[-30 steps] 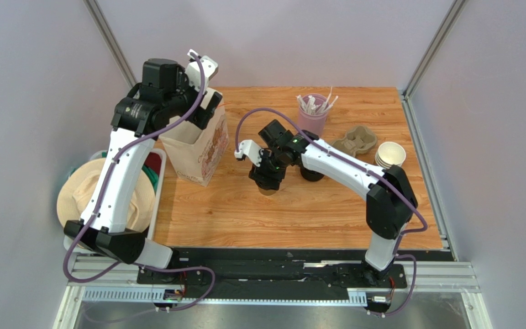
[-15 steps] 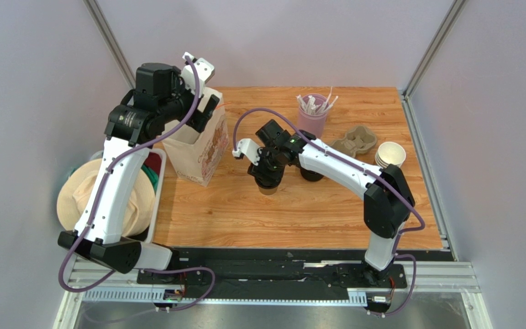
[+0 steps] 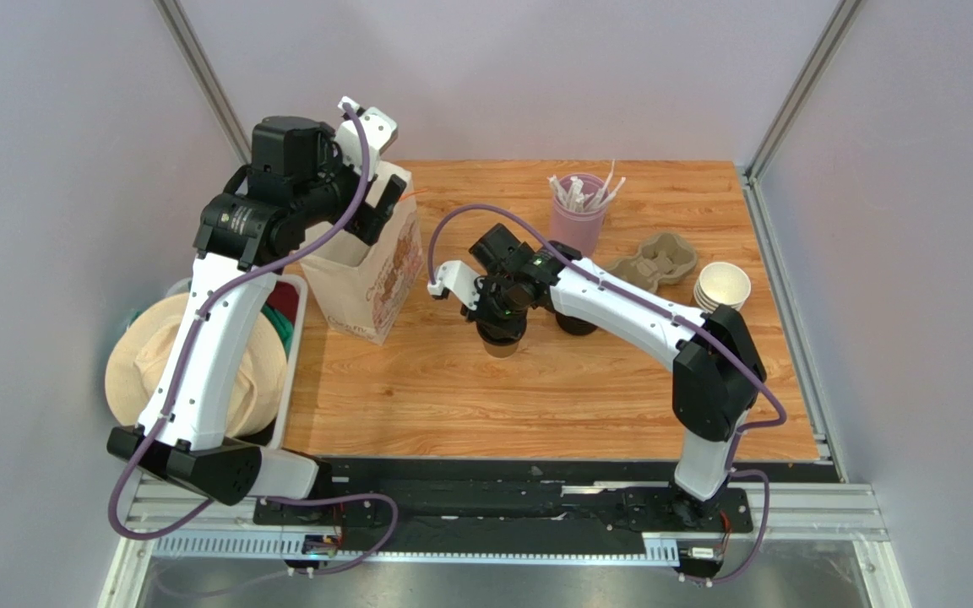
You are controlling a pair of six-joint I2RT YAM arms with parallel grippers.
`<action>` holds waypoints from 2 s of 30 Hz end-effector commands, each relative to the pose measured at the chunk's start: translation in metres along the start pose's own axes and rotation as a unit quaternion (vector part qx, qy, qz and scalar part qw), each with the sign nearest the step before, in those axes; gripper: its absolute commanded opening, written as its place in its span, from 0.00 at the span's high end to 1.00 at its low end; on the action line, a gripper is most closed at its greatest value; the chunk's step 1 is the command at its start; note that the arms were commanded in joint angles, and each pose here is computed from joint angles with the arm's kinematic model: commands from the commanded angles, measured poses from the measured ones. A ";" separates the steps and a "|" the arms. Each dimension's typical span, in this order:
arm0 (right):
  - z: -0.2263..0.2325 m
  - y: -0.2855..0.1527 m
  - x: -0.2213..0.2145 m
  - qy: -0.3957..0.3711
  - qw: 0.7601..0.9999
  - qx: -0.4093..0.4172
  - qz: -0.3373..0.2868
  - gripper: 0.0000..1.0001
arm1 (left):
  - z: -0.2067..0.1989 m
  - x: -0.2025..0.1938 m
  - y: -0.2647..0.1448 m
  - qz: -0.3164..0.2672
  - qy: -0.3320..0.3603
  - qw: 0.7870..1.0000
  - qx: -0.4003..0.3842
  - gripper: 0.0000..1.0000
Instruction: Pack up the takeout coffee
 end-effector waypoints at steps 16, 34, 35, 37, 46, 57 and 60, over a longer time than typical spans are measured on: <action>-0.029 -0.156 0.038 0.007 0.987 -0.101 -0.121 1.00 | -0.011 0.004 0.003 -0.018 0.030 0.998 -0.051 0.03; -0.021 -0.280 0.039 -0.013 0.948 -0.212 -0.238 1.00 | -0.030 -0.003 0.050 0.002 0.094 0.992 -0.084 0.54; -0.022 -0.282 0.038 -0.012 0.947 -0.216 -0.238 1.00 | -0.029 -0.003 0.052 0.004 0.095 0.992 -0.083 0.62; -0.021 -0.285 0.038 -0.012 0.946 -0.218 -0.240 1.00 | -0.031 -0.003 0.053 0.005 0.097 0.992 -0.085 0.72; -0.025 -0.292 0.041 -0.007 0.940 -0.230 -0.250 1.00 | -0.047 0.002 0.049 0.005 0.120 0.988 -0.095 1.00; -0.042 -0.315 0.047 0.015 0.919 -0.292 -0.264 1.00 | -0.090 0.022 0.021 -0.017 0.123 0.977 -0.171 1.00; -0.046 -0.322 0.046 0.022 0.913 -0.308 -0.268 1.00 | -0.101 0.023 0.017 -0.018 0.123 0.974 -0.190 1.00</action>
Point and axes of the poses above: each gripper's point midway between its finger pads, its own y axis out along the fingers, its own z axis along the line the jaws close on, x = y × z, the point moved 5 cm from there along -y, back along the fingers, and after that the axes turned 3 degrees about -y, right-handed, at the moved point
